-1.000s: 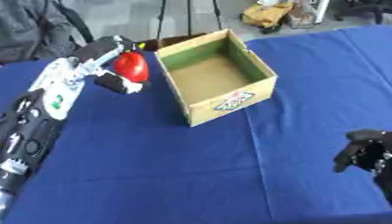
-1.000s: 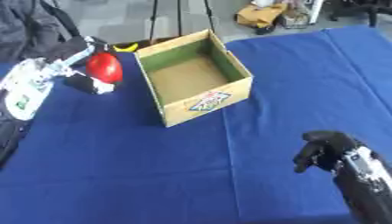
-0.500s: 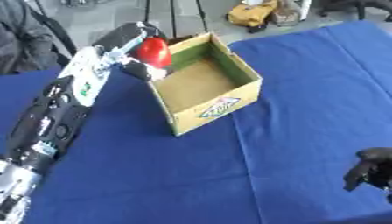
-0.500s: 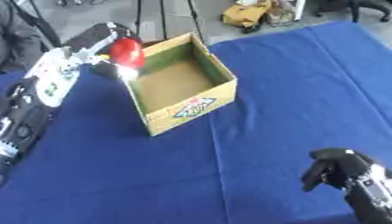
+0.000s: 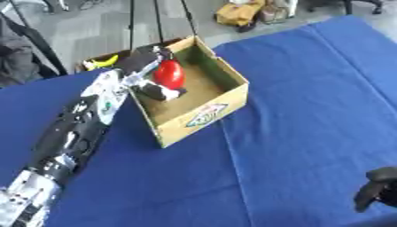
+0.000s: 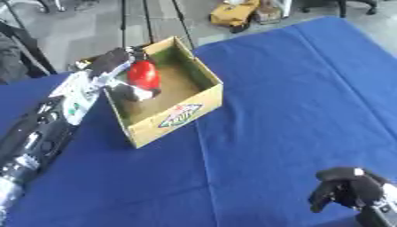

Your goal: Pick up objects on the table and place them in the box.

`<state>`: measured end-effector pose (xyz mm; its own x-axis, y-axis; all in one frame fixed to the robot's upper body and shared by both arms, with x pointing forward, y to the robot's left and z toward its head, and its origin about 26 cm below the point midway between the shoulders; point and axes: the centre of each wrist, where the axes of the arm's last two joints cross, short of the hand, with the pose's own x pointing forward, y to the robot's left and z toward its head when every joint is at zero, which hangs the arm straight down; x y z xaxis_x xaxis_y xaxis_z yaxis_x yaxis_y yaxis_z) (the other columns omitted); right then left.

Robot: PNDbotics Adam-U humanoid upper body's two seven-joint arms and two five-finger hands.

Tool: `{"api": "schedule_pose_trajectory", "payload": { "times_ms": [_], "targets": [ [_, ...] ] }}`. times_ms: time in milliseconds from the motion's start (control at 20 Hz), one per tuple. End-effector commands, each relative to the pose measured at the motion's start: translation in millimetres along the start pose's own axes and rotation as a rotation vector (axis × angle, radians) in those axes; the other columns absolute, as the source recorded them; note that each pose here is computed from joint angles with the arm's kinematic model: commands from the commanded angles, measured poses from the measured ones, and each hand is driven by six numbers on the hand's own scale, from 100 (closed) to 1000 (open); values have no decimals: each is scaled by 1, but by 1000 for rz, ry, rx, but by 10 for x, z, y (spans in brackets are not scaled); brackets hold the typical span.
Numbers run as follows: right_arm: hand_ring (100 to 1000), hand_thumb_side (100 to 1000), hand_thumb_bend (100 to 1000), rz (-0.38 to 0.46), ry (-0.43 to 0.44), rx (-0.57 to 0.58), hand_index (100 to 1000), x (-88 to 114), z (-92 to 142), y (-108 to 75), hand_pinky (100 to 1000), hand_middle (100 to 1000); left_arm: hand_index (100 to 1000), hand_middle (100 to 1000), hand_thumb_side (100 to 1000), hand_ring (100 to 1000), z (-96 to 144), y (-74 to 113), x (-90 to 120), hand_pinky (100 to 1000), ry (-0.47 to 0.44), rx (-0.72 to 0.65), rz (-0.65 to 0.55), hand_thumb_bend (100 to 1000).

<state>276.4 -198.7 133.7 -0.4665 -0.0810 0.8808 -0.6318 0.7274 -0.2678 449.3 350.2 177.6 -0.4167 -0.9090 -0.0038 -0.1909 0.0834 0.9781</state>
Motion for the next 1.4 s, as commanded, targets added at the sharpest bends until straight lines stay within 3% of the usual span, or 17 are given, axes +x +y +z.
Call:
{"api": "schedule_pose_trajectory", "payload": {
  "times_ms": [50, 100, 150, 300, 350, 500, 750, 900, 1000, 1150, 1400],
  "targets": [
    [554, 861, 100, 23, -15, 11, 719, 71, -17, -11, 492, 503, 785, 654, 556, 528, -11, 100, -23, 339, -24, 2, -47, 483],
    [554, 859, 100, 23, -13, 11, 719, 71, -18, -10, 492, 503, 786, 660, 614, 540, -10, 102, -17, 365, -31, 1, -55, 530],
    [554, 857, 100, 22, -13, 10, 719, 71, -19, -9, 493, 503, 789, 673, 746, 578, -9, 107, -13, 438, -37, 5, -61, 647],
    [554, 855, 100, 18, -9, 8, 719, 69, -16, -8, 493, 503, 800, 706, 963, 652, 0, 125, -11, 605, -51, 26, -80, 799],
    [554, 851, 100, 17, -8, 8, 719, 68, -14, -8, 493, 503, 803, 721, 1000, 694, 2, 132, -10, 676, -58, 33, -88, 860],
    [554, 844, 100, 13, -8, 5, 719, 65, -10, -8, 493, 503, 807, 733, 1000, 719, 14, 146, -13, 717, -78, 55, -102, 881],
    [554, 846, 100, 5, 3, -14, 718, 51, 19, -11, 493, 503, 792, 706, 806, 673, 81, 294, 2, 673, -96, 191, -33, 773],
    [554, 837, 100, -2, 14, -36, 718, 39, 47, -18, 493, 503, 784, 684, 714, 636, 211, 445, 92, 628, -138, 308, 78, 605],
    [554, 818, 100, -6, 18, -50, 718, 33, 63, -26, 493, 503, 778, 669, 674, 616, 337, 554, 180, 602, -152, 377, 185, 539],
    [553, 807, 100, -12, 24, -78, 718, 23, 98, -43, 493, 503, 771, 645, 743, 586, 606, 657, 350, 541, -157, 458, 378, 341],
    [554, 798, 100, -14, 37, -109, 718, 7, 147, -59, 493, 503, 765, 622, 894, 558, 1083, 608, 594, 468, -148, 542, 722, 177]
  ]
}}
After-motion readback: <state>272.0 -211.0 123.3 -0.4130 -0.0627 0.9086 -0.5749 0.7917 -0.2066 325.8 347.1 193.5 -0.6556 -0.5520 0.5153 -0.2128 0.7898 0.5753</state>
